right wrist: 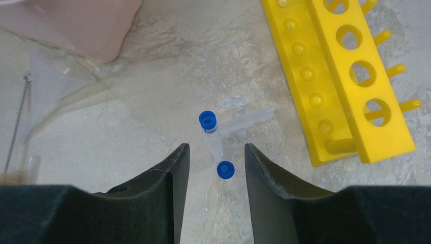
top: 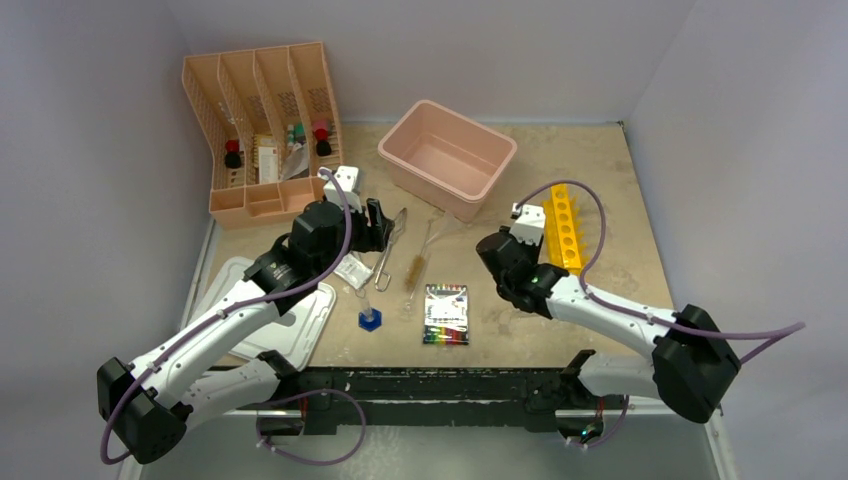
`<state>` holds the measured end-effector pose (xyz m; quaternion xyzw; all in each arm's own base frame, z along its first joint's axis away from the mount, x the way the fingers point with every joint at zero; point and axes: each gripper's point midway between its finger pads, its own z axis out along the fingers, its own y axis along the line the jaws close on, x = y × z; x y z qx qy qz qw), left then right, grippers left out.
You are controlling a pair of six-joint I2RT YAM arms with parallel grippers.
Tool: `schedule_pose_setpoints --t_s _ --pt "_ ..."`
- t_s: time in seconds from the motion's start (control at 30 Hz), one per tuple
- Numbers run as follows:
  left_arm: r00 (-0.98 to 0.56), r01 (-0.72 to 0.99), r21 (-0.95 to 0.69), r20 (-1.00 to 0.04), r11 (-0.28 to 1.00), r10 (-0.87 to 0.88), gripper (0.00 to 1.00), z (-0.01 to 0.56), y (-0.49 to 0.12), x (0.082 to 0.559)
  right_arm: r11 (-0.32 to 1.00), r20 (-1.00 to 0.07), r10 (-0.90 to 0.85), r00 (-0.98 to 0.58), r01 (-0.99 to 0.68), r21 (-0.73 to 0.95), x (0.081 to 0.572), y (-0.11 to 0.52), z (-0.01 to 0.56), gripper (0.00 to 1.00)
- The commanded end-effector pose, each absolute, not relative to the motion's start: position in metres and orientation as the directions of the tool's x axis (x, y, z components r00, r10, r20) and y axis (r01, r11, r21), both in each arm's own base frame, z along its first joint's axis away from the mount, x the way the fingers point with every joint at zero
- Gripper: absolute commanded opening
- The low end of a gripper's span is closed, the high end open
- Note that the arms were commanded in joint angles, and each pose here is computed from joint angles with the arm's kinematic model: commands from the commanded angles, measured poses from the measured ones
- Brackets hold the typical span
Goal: Organize the chemistry lab equipment
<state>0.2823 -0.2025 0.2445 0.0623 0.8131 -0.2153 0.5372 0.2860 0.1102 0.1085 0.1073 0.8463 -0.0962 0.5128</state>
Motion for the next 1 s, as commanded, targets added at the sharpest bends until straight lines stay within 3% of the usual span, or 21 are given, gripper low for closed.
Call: schedule_pose_setpoints --t_s 0.0,0.13,0.33,0.6,0.97 --pt "-0.388 0.337 -0.286 -0.91 0.897 -0.145 0.58 0.254 -0.202 0.285 0.96 -0.896 0.129 -0.426 0.28 0.005 0.293 0.115 0.132 0.46" --pt "-0.387 0.336 -0.286 -0.911 0.897 -0.145 0.58 0.254 -0.202 0.285 0.95 -0.873 0.149 -0.465 0.312 -0.005 0.29 0.107 0.13 0.43" --pt "-0.392 0.338 -0.286 -0.909 0.897 -0.142 0.58 0.252 -0.203 0.285 0.936 -0.823 0.203 -0.531 0.353 0.004 0.285 0.095 0.116 0.29" --pt "-0.394 0.338 -0.284 -0.909 0.898 -0.139 0.58 0.251 -0.203 0.285 0.966 -0.78 0.185 -0.598 0.258 0.031 0.284 0.112 0.104 0.28" --pt "-0.396 0.335 -0.28 -0.908 0.9 -0.135 0.58 0.25 -0.203 0.286 0.966 -0.791 0.148 -0.594 0.258 -0.014 0.295 0.11 0.1 0.22"
